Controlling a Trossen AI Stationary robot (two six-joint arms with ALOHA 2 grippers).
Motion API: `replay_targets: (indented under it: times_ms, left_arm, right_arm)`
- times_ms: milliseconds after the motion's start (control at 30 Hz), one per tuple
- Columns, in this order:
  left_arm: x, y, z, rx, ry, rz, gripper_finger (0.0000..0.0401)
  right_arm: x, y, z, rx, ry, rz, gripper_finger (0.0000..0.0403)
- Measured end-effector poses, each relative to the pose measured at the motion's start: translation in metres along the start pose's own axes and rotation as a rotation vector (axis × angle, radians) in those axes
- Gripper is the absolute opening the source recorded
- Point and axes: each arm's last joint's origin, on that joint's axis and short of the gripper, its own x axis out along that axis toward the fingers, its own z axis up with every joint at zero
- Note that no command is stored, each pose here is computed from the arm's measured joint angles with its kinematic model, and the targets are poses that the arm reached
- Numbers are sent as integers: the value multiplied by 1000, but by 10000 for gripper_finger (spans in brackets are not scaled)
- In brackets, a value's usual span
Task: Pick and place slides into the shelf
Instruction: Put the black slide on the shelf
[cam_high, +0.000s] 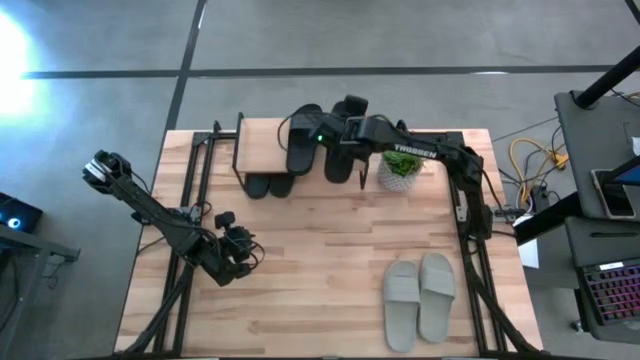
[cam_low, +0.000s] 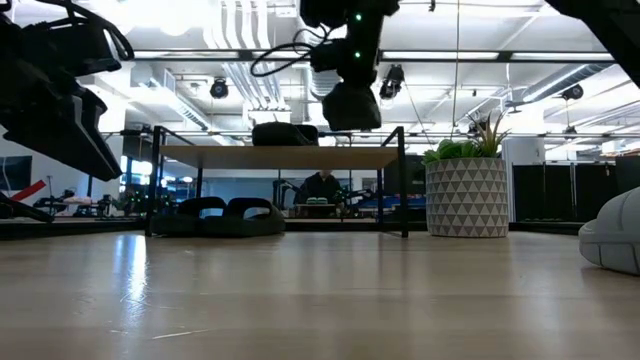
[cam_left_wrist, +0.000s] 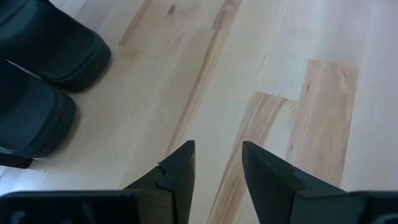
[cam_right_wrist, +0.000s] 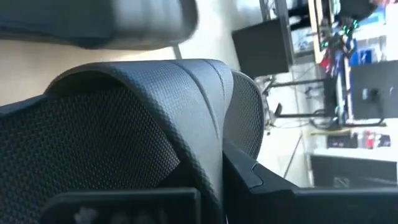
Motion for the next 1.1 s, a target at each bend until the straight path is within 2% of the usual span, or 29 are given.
replay_targets:
  times_ms: [167, 267, 400, 600, 700, 867, 1100]
  left_arm:
    - [0, 0, 0, 4, -2, 2, 118]
    - [0, 0, 0, 8, -2, 4, 118]
    - [0, 0, 0, 8, -3, 5, 118]
    - [0, 0, 0, 7, 0, 2, 118]
    - [0, 0, 0, 6, 4, -2, 118]
    - [0, 0, 0, 6, 9, -5, 118]
    - [0, 0, 0, 6, 8, -5, 118]
  right_arm:
    - [18, -6, 3, -34, -27, 1, 13]
    - [32, -1, 1, -92, -20, 64, 13]
    - [50, 10, -7, -151, 29, 81, 13]
    - [65, 6, -8, -92, 4, 55, 13]
    - [68, -7, -6, -6, -2, 36, 13]
    - [70, -25, -7, 40, 6, 21, 13]
    - [74, -10, -11, 0, 15, 87, 13]
